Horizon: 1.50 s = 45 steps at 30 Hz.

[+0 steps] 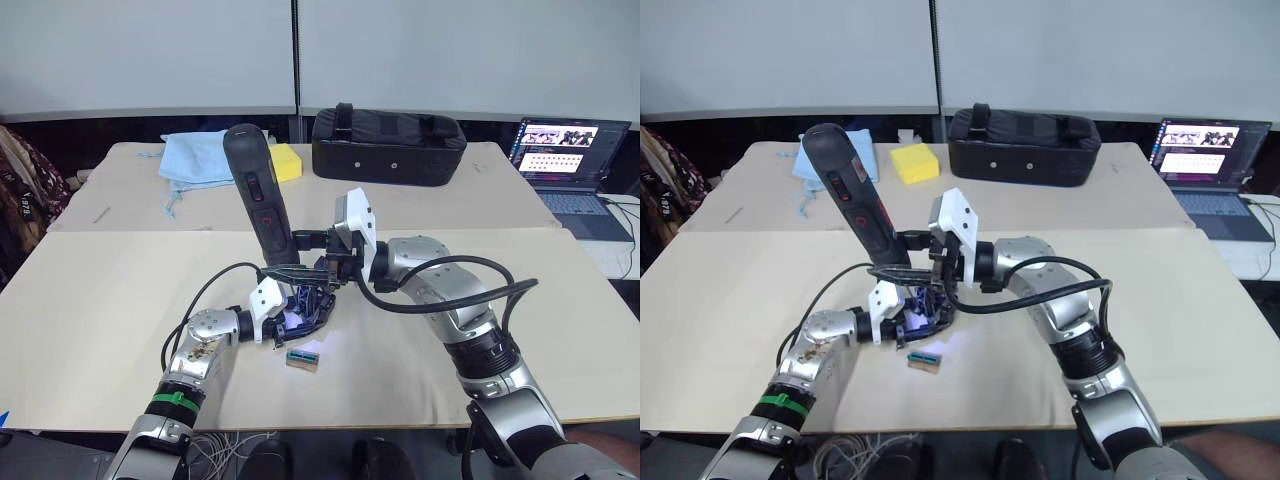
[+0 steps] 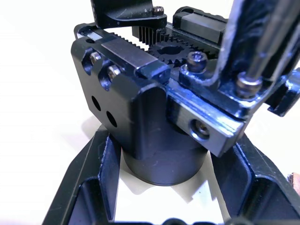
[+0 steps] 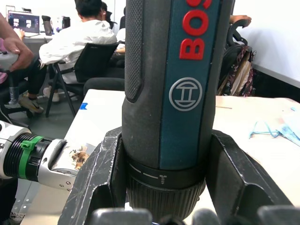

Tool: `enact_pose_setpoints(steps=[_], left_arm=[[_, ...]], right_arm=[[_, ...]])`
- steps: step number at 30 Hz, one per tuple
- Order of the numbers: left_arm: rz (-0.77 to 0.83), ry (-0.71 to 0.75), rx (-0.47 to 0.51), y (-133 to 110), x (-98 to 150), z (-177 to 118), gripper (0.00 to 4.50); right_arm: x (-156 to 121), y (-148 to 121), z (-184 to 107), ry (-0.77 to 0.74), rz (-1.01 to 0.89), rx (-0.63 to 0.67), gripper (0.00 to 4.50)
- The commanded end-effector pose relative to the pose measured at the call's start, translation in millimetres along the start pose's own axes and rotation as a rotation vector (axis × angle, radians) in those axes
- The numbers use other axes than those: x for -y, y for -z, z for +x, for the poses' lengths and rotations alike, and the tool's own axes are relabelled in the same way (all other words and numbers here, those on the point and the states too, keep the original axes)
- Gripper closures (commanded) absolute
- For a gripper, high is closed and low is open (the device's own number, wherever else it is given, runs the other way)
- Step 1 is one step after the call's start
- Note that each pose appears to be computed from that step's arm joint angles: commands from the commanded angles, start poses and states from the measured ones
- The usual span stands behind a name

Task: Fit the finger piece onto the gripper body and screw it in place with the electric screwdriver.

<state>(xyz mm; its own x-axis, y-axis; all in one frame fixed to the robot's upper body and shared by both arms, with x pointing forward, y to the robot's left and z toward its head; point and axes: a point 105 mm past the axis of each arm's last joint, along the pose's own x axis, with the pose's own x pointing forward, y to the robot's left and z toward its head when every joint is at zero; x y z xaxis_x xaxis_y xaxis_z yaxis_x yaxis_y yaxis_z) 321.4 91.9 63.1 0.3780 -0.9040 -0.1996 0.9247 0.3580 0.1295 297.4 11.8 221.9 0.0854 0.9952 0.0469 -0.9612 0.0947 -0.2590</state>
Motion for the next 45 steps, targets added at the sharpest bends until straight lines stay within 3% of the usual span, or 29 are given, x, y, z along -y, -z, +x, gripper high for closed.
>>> enact_pose_setpoints(steps=[1,12,17,27,29,32,34,39,45], left_arm=[[-0.049,0.027,-0.037,14.2,10.0,2.2,2.23],[-0.072,-0.041,-0.026,15.6,0.6,0.4,2.23],[-0.085,-0.096,-0.010,15.5,-6.1,1.7,2.23],[-0.077,-0.167,-0.002,18.1,-17.0,0.2,2.23],[-0.075,-0.173,-0.004,19.0,-18.2,-1.3,2.23],[-0.088,-0.180,0.002,19.9,-19.0,-3.4,0.75],[-0.087,-0.182,0.000,21.3,-18.6,-6.1,0.13],[-0.106,-0.178,0.018,20.9,-16.6,-29.5,0.13],[-0.107,-0.169,0.039,9.1,-14.0,-91.2,0.13]], right_arm=[[9.2,14.6,-10.8,0.049,0.060,-0.057,2.58],[6.2,-39.3,-21.4,-0.017,-0.041,0.123,2.58],[-6.1,-76.2,-30.4,-0.105,-0.088,0.287,2.58],[-19.1,-107.3,-47.5,-0.161,-0.111,0.382,2.58],[-20.5,-108.5,-53.7,-0.158,-0.115,0.357,2.58],[-22.6,-107.8,-65.2,-0.147,-0.111,0.317,2.58],[-24.0,-108.2,-73.5,-0.134,-0.106,0.291,2.58],[-18.1,-104.5,-111.8,-0.035,-0.054,0.153,2.58],[0.8,-101.2,-170.6,0.144,0.120,-0.060,2.58]])
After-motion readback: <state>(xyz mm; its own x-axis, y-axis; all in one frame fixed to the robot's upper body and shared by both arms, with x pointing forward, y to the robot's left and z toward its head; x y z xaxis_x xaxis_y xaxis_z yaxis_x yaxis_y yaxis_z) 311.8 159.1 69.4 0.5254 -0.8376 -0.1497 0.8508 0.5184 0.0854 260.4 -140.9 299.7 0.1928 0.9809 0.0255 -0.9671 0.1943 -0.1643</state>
